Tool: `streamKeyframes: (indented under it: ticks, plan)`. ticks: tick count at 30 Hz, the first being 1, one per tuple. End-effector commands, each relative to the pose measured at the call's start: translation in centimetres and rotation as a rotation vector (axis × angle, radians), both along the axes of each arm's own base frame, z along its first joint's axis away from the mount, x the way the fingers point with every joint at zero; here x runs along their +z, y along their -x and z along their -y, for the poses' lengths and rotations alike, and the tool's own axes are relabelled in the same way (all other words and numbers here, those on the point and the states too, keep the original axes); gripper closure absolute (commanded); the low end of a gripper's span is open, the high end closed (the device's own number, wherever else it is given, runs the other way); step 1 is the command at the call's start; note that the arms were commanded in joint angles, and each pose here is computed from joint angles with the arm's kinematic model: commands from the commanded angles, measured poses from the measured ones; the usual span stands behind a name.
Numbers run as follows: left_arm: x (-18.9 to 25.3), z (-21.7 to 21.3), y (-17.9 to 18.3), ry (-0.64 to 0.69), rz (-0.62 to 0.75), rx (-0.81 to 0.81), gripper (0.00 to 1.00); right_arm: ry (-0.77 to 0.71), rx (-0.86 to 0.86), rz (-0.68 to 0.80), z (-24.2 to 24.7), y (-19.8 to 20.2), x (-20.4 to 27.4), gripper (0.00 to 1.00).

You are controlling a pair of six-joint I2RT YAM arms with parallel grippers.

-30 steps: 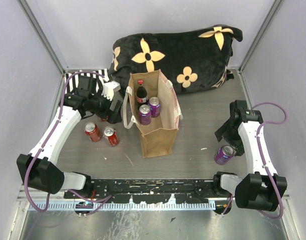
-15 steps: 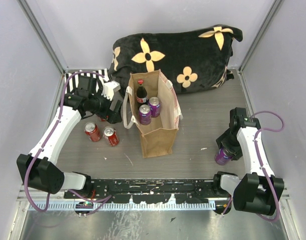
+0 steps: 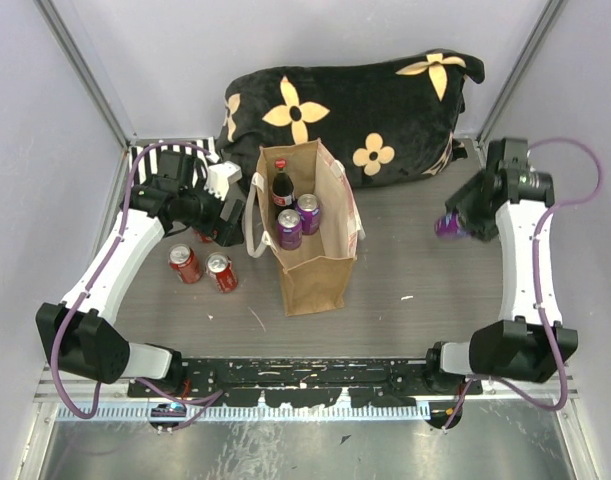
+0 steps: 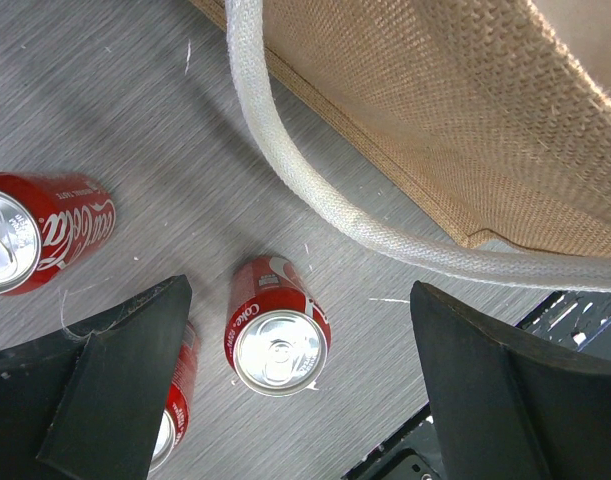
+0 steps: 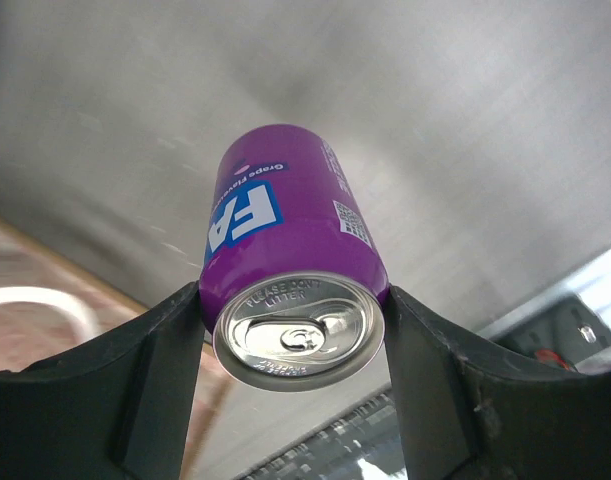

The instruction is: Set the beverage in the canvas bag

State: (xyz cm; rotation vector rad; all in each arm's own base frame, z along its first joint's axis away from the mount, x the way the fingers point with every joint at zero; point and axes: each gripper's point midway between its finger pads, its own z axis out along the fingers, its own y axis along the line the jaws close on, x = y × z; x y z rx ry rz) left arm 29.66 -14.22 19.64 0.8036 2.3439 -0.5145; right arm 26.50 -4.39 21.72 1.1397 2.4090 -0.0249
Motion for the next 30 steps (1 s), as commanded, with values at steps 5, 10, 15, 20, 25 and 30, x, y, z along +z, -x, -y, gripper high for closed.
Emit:
streamKeyframes:
  ticks: [5, 10, 15, 20, 25, 30]
  plan:
    - [1.0, 0.0, -1.1, 0.005, 0.054, -0.006, 0.02, -0.02, 0.307, 0.492, -7.1, -13.4, 15.3, 0.99]
    - [0.9, 0.0, -1.0, 0.0, 0.057, -0.017, 0.02, -0.055, 0.492, 0.637, -14.9, -17.1, 20.3, 0.99]
    - [0.6, 0.0, -1.1, -0.005, 0.062, -0.021, 0.02, -0.112, 0.636, 0.733, -21.8, -17.1, 22.5, 0.99]
    - [0.4, 0.1, -0.8, 0.008, 0.046, -0.02, 0.02, -0.121, 0.763, 0.719, -26.5, -15.1, 21.8, 0.99]
    - [0.1, 0.2, -0.5, 0.004, 0.035, -0.035, 0.02, -0.089, 0.879, 0.61, -29.9, -13.2, 18.3, 0.99]
    - [0.0, 0.2, -0.3, 0.005, 0.026, -0.046, 0.02, -0.019, 0.966, 0.5, -32.1, -11.8, 14.7, 0.99]
